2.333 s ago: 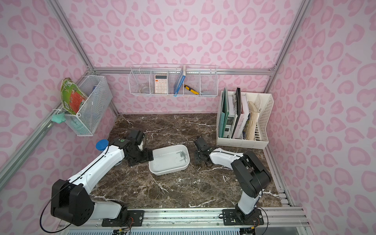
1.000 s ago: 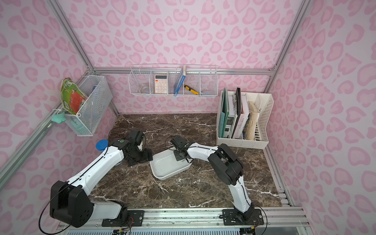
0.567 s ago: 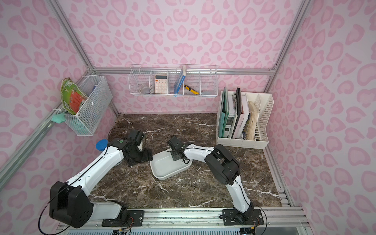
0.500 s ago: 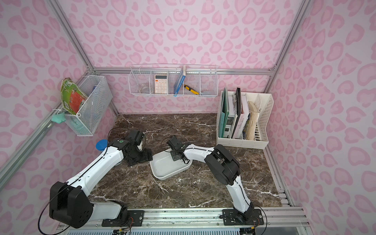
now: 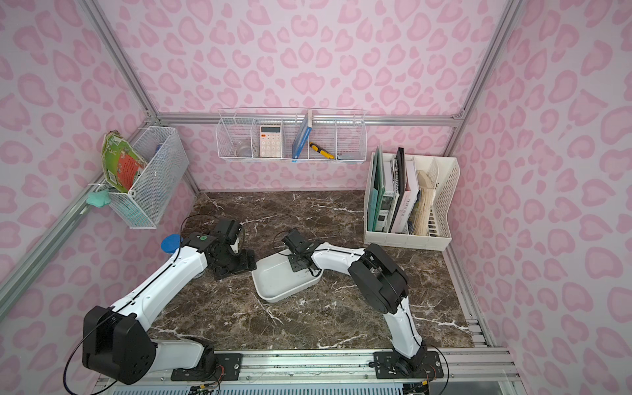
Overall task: Take out the screws from the storage box
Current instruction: Pick up the screw from the storage box.
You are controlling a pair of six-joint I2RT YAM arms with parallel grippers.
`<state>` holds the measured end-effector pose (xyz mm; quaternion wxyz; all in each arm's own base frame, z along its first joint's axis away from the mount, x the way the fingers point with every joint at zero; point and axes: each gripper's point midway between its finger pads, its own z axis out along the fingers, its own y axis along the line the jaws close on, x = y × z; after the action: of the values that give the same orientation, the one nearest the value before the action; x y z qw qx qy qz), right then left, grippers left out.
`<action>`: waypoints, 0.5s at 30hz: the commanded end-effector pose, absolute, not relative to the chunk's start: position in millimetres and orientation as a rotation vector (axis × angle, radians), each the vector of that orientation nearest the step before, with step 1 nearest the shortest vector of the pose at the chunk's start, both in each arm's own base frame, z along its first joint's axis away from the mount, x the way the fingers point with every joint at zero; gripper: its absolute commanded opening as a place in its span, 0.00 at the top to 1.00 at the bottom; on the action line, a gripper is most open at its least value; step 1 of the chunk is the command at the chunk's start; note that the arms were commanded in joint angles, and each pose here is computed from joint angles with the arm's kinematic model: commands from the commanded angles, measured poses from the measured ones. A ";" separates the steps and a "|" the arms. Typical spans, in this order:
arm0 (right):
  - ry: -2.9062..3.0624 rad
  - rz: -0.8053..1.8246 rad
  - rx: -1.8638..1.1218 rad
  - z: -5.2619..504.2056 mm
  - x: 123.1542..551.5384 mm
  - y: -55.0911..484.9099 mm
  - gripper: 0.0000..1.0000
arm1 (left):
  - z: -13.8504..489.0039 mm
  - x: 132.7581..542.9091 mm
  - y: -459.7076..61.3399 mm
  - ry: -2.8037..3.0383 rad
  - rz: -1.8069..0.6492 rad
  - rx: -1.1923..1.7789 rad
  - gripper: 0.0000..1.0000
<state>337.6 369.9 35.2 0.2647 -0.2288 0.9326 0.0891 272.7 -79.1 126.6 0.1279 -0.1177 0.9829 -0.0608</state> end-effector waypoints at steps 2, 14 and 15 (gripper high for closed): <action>2.510 0.247 -0.605 44.1 337.5 368.7 0.99 | 127.9 270.9 -78.9 2.866 -0.177 -0.343 0.08; 2.411 0.275 -0.530 97.6 341.1 351.4 1.00 | 125.6 269.2 -79.4 2.881 -0.177 -0.337 0.08; 2.407 0.279 -0.518 102.5 342.2 346.3 1.00 | 125.6 269.2 -80.0 2.882 -0.180 -0.336 0.08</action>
<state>338.5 359.0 95.4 0.3160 -0.2118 0.9175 0.1157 272.5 -79.6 126.5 0.1266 -0.1175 0.9830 -0.0619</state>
